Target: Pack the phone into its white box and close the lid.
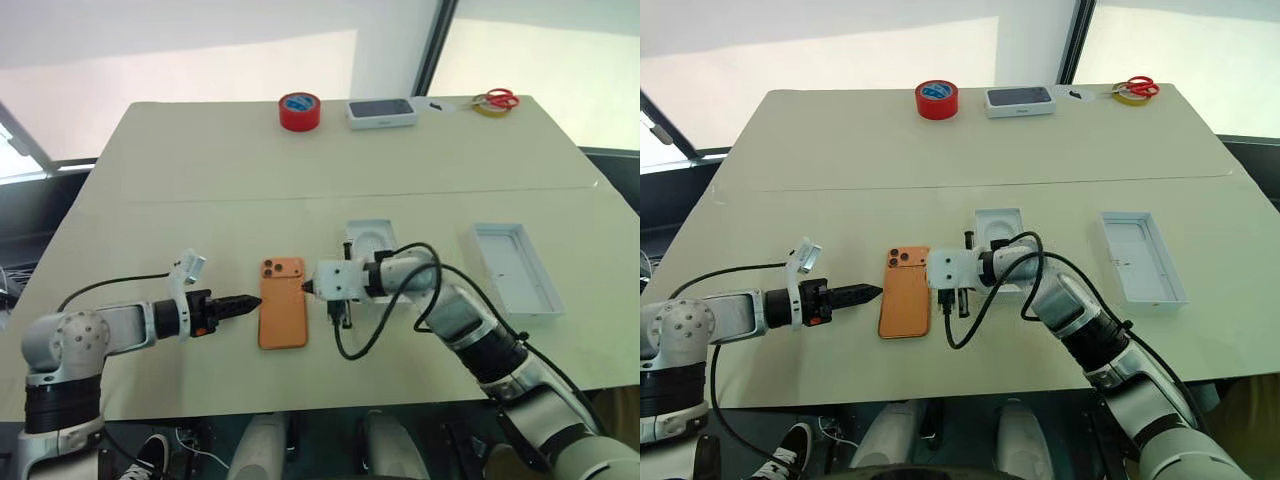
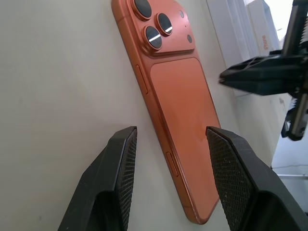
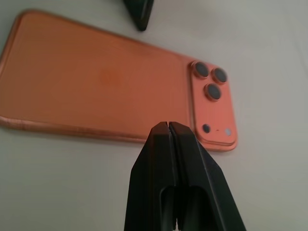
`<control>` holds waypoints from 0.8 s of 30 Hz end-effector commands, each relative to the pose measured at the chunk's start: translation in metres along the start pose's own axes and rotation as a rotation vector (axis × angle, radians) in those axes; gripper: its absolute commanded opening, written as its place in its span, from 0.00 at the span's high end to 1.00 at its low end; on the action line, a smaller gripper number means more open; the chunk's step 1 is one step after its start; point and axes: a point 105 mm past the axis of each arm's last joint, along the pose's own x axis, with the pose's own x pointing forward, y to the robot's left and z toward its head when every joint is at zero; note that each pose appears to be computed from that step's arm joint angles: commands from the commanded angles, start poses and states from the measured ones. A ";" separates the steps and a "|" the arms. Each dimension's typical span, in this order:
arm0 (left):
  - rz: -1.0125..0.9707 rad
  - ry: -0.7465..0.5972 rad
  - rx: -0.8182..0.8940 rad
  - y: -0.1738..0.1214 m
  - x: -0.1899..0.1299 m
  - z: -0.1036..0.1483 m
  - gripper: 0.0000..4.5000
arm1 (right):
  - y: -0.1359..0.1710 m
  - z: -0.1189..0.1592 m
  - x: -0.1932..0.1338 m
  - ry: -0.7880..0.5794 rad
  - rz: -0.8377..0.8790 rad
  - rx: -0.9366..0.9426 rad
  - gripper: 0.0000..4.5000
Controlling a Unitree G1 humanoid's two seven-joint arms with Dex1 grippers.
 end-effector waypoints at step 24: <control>0.056 0.218 -0.001 -0.012 0.059 -0.036 0.46 | 0.004 -0.004 0.009 0.027 0.059 0.027 0.99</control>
